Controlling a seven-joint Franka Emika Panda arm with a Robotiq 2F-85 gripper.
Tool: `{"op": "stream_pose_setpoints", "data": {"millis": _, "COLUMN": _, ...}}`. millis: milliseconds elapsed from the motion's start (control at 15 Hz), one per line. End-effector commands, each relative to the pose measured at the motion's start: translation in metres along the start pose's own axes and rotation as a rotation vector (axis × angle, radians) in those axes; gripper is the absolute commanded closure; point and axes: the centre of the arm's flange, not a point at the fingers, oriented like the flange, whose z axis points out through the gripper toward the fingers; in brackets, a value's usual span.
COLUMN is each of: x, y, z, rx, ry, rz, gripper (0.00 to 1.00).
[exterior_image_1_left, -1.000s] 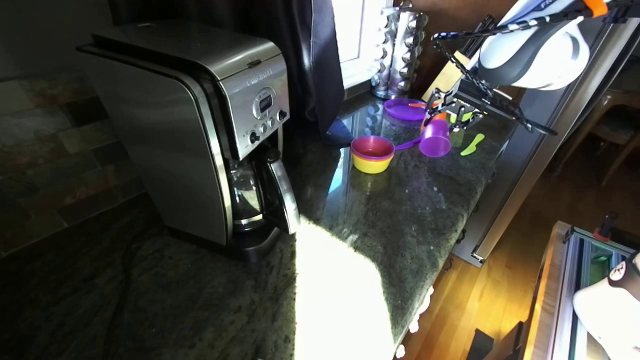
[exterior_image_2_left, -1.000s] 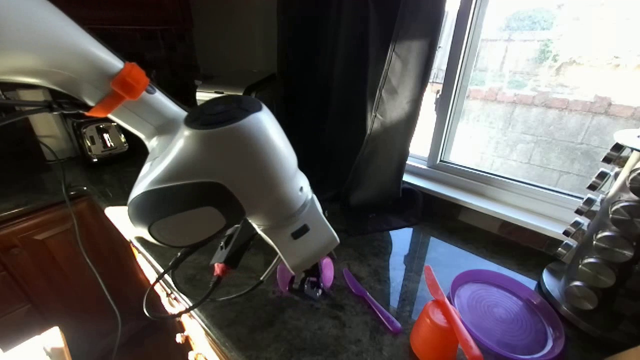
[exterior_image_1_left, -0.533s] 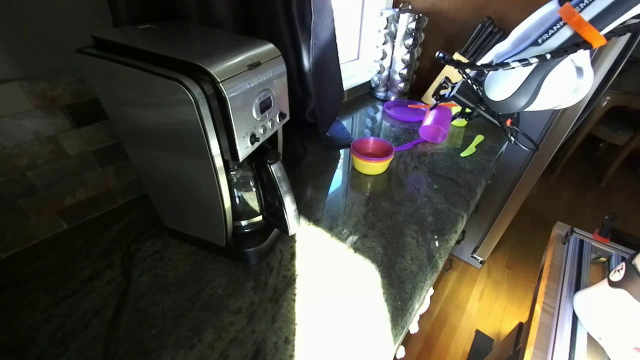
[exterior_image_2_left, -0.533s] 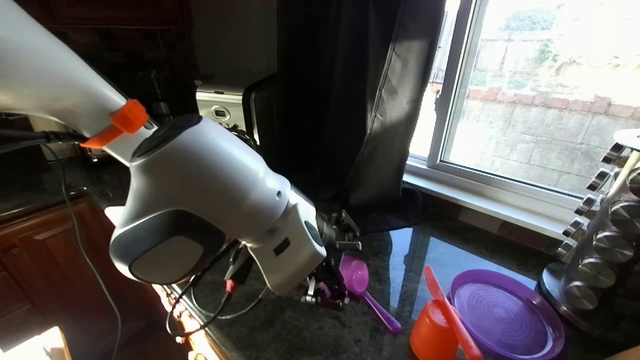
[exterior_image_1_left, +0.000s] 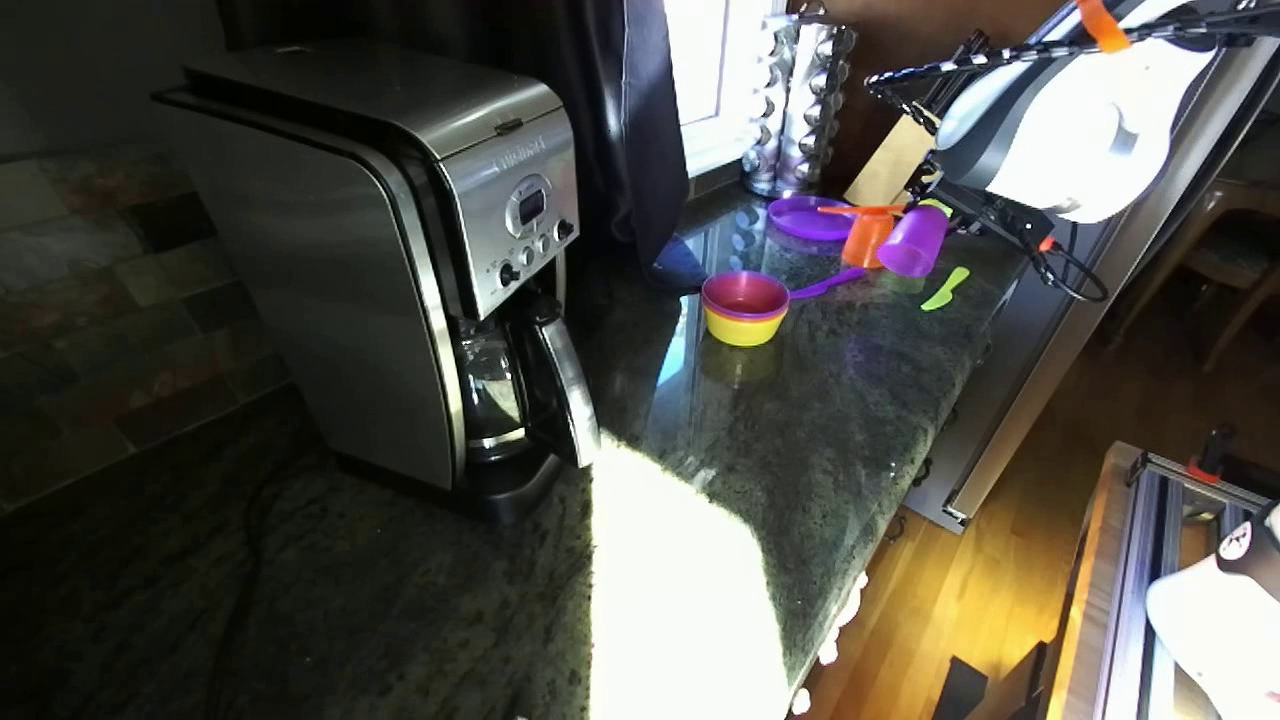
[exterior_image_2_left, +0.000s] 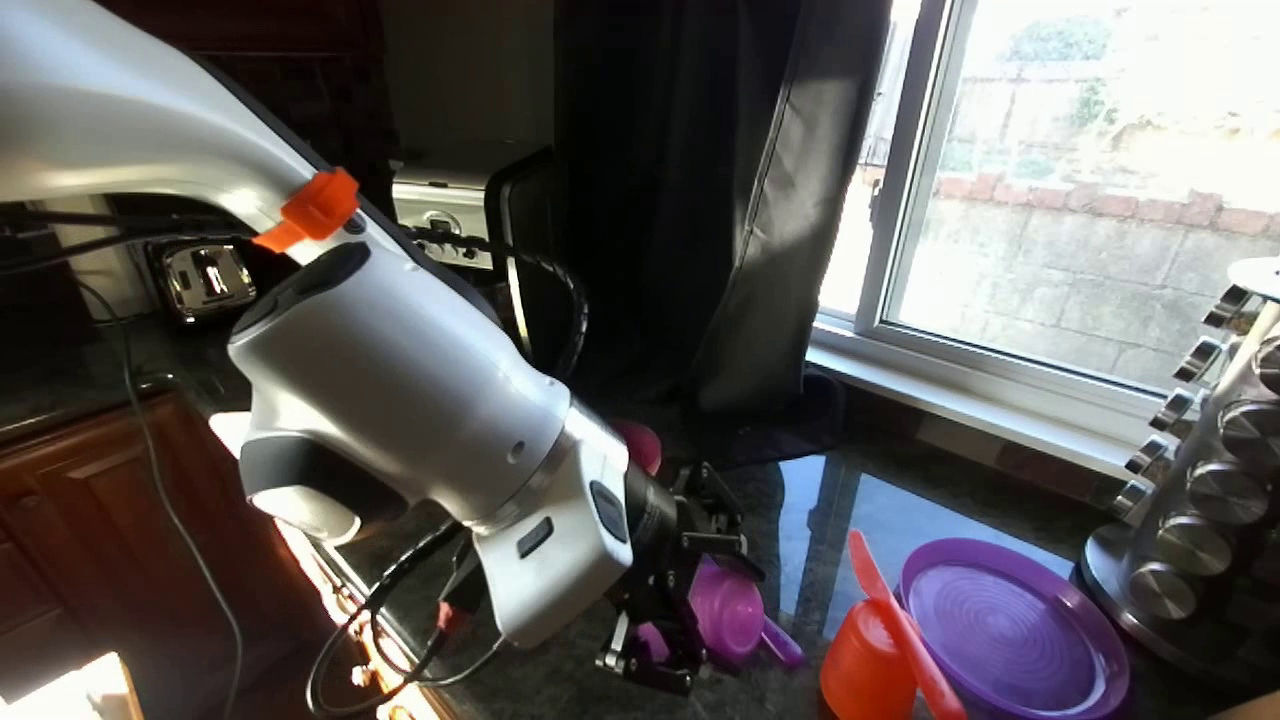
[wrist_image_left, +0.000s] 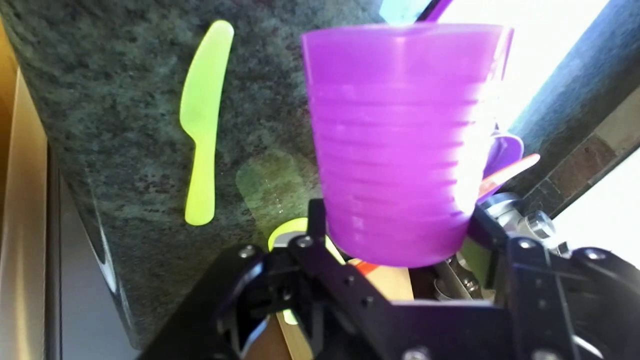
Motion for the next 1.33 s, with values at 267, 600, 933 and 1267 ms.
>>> {"op": "stream_pose_setpoints", "data": {"millis": 267, "x": -0.081, "y": -0.018, "z": -0.040, "rx": -0.061, "ry": 0.143, "rz": -0.050, "gripper": 0.60}}
{"op": "stream_pose_setpoints", "data": {"millis": 600, "x": -0.114, "y": -0.025, "z": -0.050, "rx": -0.080, "ry": 0.225, "rz": -0.110, "gripper": 0.60}}
{"op": "stream_pose_setpoints", "data": {"millis": 933, "x": -0.127, "y": -0.031, "z": -0.052, "rx": -0.094, "ry": 0.295, "rz": -0.173, "gripper": 0.60}}
{"op": "stream_pose_setpoints", "data": {"millis": 1267, "x": -0.131, "y": -0.029, "z": -0.039, "rx": -0.159, "ry": 0.292, "rz": -0.237, "gripper": 0.60}}
